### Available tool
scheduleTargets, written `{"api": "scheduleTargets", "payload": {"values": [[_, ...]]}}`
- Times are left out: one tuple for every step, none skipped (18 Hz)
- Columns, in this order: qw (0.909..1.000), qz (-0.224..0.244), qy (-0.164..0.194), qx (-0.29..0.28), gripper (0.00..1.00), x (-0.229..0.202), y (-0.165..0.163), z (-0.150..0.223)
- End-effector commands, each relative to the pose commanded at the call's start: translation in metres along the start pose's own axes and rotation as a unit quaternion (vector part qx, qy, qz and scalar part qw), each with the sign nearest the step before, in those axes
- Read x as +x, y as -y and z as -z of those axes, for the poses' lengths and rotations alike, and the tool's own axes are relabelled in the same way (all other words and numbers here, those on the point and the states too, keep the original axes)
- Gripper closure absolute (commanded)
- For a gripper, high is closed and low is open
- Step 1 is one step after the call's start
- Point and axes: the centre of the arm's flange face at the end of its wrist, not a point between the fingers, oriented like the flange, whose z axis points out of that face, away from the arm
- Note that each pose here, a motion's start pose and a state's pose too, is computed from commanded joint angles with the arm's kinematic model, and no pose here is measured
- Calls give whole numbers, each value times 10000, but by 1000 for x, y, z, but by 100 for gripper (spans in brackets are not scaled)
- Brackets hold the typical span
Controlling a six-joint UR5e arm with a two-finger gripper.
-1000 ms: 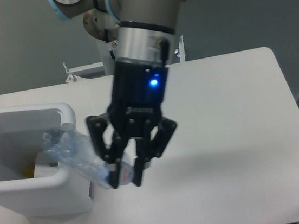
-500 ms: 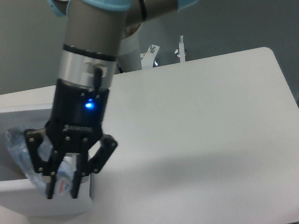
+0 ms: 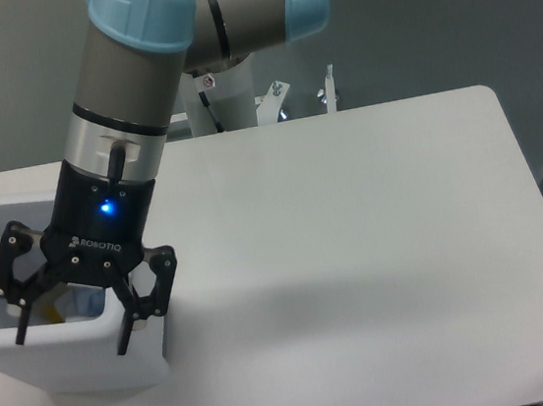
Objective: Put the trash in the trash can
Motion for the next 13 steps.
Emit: {"api": "scheduleTargets", "payload": {"values": [[10000,-4,59,15,0,-14,0,1],[9999,-16,163,-8,0,-40,-3,2],[9996,-113,240,-71,0,-60,-9,0],[9992,-235,294,-143,0,-78,-16,-1],[9988,-234,384,-186,0,-103,-22,2],[9985,-192,472,-205,0,-127,-28,7],[9981,-172,552,-211,0,-147,-32,13],[9977,-151,623,-226,0,-165,-37,18],[9972,-167,688,-258,0,-183,-43,22],[9966,-193,731,-326,0,-199,-51,23],[9956,-233,814,-389,0,-218,-61,28],[9939,-302,948,-469,0,-237,-71,34],[9915,-452,1078,-571,0,-248,-78,37]]}}
